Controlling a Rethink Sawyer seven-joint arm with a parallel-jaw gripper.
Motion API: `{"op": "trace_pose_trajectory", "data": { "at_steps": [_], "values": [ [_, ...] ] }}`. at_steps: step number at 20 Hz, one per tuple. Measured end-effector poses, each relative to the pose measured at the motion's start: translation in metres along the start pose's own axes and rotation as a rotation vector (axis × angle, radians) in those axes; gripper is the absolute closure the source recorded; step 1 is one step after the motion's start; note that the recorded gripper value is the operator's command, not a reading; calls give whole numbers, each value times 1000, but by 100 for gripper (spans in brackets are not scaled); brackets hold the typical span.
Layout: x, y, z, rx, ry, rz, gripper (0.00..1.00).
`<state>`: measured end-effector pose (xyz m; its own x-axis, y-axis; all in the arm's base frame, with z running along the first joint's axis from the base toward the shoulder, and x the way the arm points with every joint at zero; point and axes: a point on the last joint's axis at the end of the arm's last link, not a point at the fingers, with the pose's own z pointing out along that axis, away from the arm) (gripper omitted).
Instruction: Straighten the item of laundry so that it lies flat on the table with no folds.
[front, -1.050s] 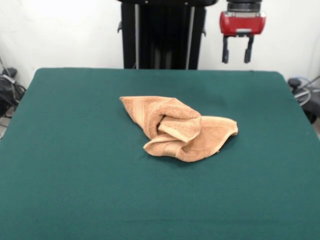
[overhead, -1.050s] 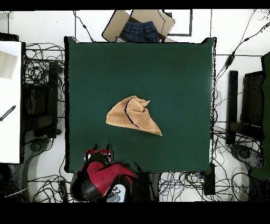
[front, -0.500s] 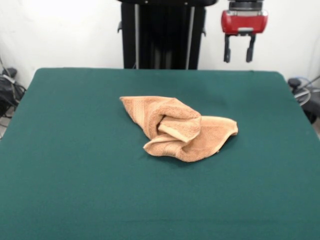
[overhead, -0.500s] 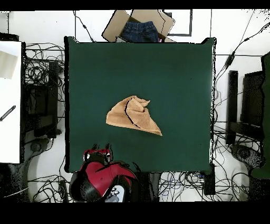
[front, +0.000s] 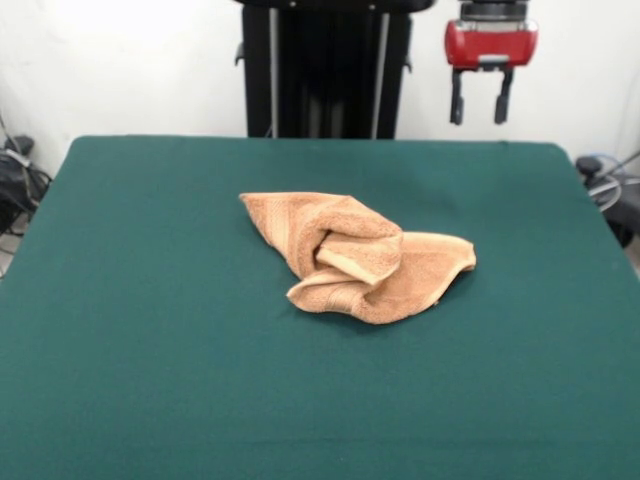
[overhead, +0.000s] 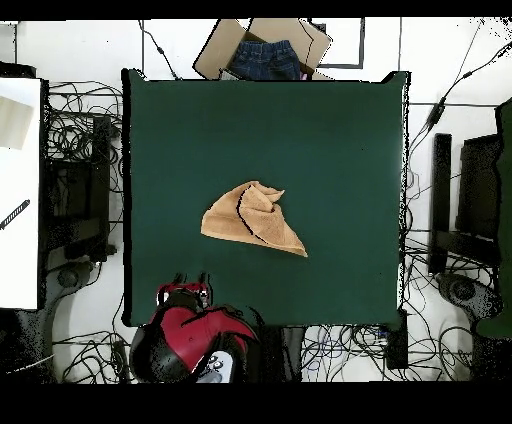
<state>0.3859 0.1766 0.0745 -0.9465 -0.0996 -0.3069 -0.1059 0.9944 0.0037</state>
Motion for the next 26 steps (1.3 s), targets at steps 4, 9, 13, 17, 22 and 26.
{"op": "trace_pose_trajectory", "data": {
  "at_steps": [4, 9, 13, 17, 22, 26],
  "values": [
    [2, 6, -1, -3, 0, -15, 0],
    [3, 7, -1, -4, 0, -17, 0],
    [2, 6, -1, -4, 0, -16, 0],
    [2, 5, -1, -3, 0, -13, 0],
    [2, 3, -1, -1, 0, -9, 0],
    [1, 3, -1, -1, 0, -9, 0]
  ]
}}
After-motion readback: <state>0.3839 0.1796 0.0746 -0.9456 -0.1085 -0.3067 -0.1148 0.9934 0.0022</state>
